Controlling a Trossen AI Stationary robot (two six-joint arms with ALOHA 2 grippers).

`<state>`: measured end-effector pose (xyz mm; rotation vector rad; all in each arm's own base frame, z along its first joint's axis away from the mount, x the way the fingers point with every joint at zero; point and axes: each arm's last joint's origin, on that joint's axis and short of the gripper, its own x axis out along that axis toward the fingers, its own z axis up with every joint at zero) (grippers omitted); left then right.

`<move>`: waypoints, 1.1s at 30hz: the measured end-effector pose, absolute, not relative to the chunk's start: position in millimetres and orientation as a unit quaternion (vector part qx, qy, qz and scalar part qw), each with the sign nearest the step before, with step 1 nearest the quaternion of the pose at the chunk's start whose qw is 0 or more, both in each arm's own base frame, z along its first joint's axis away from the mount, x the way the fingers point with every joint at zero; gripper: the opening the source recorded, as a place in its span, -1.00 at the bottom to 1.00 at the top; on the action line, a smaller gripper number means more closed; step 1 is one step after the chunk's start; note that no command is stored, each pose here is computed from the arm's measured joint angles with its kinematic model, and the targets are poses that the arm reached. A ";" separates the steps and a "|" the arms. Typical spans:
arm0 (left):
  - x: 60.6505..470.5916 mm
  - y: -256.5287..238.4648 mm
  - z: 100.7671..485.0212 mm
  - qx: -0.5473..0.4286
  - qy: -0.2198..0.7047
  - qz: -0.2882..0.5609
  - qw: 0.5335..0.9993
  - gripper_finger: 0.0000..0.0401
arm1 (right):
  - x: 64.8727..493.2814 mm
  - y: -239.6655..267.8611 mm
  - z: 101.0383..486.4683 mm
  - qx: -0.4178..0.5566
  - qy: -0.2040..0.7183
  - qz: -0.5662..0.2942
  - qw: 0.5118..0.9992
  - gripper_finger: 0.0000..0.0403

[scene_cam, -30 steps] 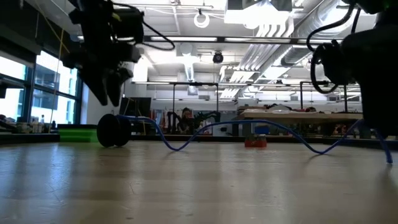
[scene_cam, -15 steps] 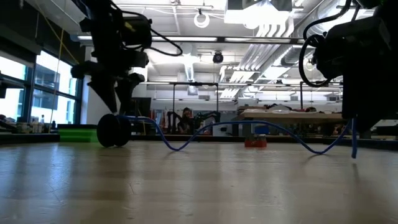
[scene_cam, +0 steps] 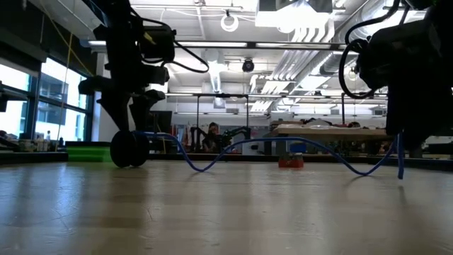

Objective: Coil cords
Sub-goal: Coil the blue wire onto a spool

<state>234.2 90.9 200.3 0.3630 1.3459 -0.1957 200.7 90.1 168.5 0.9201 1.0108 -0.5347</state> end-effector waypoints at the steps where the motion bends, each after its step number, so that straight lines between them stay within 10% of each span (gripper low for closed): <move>1: 234.3 90.9 200.3 0.169 0.618 -0.091 0.762 0.04 | 200.7 90.0 168.5 0.419 0.459 -0.246 0.744 -0.03; 33: 239.2 91.5 189.3 0.126 0.626 -0.095 0.764 -0.31 | 201.9 90.4 169.1 0.422 0.454 -0.243 0.747 -0.03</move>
